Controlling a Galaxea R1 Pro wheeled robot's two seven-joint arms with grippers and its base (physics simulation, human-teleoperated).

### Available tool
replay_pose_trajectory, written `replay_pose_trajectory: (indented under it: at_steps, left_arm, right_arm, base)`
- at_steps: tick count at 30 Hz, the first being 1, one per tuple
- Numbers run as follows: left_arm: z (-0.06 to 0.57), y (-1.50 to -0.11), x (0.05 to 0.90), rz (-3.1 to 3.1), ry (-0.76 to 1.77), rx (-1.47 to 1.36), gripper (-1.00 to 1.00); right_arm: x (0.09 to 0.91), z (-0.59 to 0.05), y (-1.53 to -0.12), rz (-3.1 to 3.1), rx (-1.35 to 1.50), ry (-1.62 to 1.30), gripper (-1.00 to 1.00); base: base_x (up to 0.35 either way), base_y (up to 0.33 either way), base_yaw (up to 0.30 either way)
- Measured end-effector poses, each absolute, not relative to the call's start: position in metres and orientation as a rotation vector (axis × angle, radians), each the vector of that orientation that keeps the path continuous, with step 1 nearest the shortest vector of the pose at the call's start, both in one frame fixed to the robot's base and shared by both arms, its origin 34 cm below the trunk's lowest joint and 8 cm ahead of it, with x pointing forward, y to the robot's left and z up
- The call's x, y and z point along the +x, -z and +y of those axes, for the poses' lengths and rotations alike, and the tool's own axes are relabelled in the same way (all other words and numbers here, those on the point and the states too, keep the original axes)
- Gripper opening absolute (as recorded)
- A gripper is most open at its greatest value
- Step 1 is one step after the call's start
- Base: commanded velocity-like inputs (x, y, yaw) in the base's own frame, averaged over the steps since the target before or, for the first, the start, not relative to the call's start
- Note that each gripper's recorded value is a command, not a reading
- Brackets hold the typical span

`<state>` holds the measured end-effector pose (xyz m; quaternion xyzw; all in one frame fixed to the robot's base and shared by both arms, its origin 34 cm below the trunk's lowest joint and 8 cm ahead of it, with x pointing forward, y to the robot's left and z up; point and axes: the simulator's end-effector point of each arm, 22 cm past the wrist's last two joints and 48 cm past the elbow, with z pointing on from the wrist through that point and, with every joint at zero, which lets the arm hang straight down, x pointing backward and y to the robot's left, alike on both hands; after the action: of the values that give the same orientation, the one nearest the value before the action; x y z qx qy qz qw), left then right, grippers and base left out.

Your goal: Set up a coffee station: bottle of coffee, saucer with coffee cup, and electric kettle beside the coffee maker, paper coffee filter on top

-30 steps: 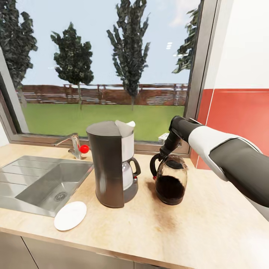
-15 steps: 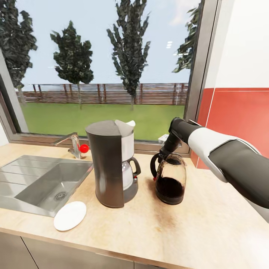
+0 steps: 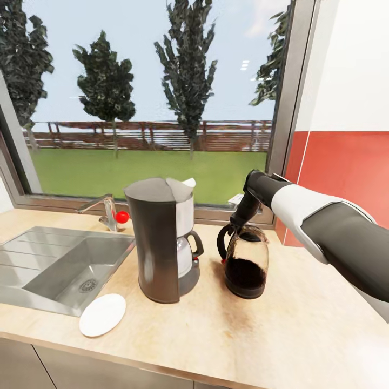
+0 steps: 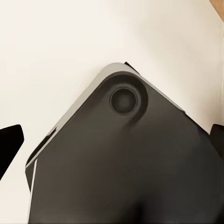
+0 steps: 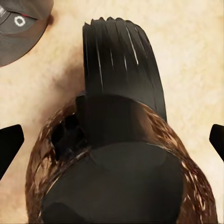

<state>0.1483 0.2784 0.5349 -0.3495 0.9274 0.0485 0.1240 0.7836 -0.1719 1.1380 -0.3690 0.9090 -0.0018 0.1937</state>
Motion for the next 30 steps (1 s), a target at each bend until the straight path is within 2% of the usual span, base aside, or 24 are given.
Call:
replay_pose_trajectory:
  at_steps: [19, 30]
  left_arm:
    - [0.279, -0.559, 0.144, 2.707, -0.142, -1.018, 1.0]
    - [0.278, -0.571, 0.141, 2.71, -0.14, -1.014, 1.0]
  right_arm:
    - [0.775, -0.171, -1.163, 2.566, -1.038, -0.05, 1.0]
    - [0.786, -0.17, -1.257, 2.365, -1.046, -0.132, 1.0]
  base:
    - [0.0, 0.0, 0.0]
    - [0.0, 0.0, 0.0]
